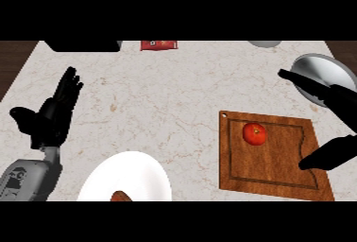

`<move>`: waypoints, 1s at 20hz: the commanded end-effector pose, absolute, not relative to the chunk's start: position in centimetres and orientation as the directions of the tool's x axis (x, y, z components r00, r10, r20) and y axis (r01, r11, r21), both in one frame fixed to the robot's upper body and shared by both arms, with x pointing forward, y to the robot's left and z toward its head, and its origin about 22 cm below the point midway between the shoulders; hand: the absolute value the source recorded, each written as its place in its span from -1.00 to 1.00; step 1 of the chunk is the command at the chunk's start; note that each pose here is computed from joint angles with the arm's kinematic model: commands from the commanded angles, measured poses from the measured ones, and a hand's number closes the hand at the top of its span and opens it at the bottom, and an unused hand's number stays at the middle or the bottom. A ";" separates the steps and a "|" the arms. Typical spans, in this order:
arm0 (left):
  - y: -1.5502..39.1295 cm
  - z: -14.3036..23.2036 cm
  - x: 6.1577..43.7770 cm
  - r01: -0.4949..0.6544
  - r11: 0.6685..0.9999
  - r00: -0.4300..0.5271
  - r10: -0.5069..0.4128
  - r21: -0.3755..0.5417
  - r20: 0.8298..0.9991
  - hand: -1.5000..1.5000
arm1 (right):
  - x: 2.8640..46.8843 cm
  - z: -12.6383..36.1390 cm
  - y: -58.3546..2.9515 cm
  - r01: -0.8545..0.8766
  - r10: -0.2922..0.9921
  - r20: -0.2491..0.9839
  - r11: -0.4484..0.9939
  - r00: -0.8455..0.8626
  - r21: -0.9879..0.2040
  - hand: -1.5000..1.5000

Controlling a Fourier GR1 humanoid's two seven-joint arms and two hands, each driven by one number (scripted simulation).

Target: Pick the tomato from the cutting board and place it in the pan

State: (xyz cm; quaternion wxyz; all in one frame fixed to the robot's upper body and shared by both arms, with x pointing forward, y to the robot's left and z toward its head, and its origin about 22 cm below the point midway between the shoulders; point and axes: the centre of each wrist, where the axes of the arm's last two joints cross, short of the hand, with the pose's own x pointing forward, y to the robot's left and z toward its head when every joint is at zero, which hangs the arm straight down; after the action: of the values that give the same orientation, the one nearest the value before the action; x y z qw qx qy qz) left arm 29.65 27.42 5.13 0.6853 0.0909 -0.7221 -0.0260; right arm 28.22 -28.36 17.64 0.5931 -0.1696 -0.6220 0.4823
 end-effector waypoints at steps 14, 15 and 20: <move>27.7 3.8 29.9 -0.104 0.980 -0.047 -0.174 0.169 0.984 0.00 | 31.5 9.4 -26.6 -0.468 0.841 0.516 0.393 -0.165 -0.791 -1.00; 26.0 4.9 30.3 -0.103 0.983 -0.033 -0.159 0.155 0.987 0.00 | 31.1 10.6 -27.6 -0.470 0.836 0.525 0.402 -0.163 -0.786 -1.00; 26.7 5.1 29.2 -0.109 0.981 -0.034 -0.168 0.163 0.985 0.00 | 30.4 10.1 -26.9 -0.492 0.855 0.489 0.354 -0.174 -0.795 -1.00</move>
State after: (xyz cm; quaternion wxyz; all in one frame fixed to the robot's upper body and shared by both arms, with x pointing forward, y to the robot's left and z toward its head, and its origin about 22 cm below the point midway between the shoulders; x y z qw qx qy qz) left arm 29.86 27.53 4.49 0.6871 0.0912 -0.7205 -0.0216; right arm 30.97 -27.52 11.24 0.6203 -0.1699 -0.5494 0.5335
